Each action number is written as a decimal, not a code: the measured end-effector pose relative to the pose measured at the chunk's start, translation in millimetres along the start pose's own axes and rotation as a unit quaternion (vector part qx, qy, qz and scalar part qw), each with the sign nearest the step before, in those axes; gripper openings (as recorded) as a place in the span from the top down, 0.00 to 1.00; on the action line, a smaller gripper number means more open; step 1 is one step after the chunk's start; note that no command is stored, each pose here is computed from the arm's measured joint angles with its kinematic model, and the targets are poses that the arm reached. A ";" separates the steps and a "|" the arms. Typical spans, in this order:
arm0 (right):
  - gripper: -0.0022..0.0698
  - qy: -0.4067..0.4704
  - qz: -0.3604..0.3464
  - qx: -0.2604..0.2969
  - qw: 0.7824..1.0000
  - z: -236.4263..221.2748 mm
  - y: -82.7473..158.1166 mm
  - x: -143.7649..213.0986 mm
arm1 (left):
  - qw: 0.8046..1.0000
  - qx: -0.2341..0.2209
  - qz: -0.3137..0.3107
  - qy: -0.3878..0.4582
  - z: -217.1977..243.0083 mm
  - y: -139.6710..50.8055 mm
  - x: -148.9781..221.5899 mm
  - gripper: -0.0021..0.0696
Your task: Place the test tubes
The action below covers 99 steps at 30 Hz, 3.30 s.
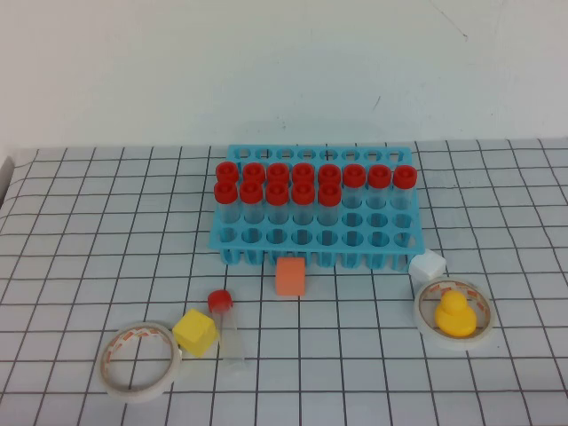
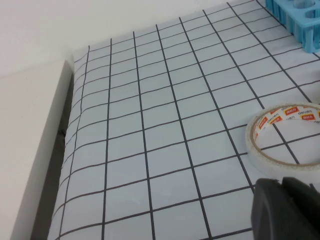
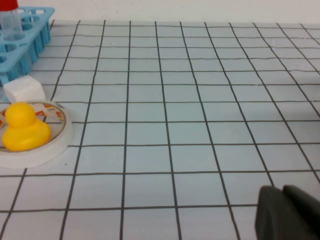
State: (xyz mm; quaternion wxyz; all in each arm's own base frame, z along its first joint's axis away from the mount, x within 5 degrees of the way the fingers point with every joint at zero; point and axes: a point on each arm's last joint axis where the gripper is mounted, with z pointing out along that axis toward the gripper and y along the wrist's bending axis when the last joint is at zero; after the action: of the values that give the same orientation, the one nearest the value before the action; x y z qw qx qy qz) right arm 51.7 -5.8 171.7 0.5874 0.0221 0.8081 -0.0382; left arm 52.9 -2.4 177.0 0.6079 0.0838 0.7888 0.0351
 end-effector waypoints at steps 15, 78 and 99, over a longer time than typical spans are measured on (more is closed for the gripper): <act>0.97 0.002 0.000 0.000 1.000 0.0 0.0 0.4 | 1.000 0.000 0.000 0.000 0.0 0.0 0.0 0.97; 0.97 -0.033 0.425 -0.179 0.887 -5.4 26.5 -17.9 | 0.939 0.102 -0.328 -0.026 -19.0 -5.1 -74.2 0.97; 0.97 -0.035 0.364 -0.183 0.913 -5.7 28.3 -16.7 | 0.930 0.258 0.069 0.253 86.4 -21.3 -155.9 0.97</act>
State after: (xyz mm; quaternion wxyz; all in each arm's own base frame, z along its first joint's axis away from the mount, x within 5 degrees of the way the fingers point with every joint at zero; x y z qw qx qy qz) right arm 53.7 23.0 188.3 0.5821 0.2050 0.7161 0.3261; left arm 172.8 -54.6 299.9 0.3415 0.2803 0.8906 -0.1084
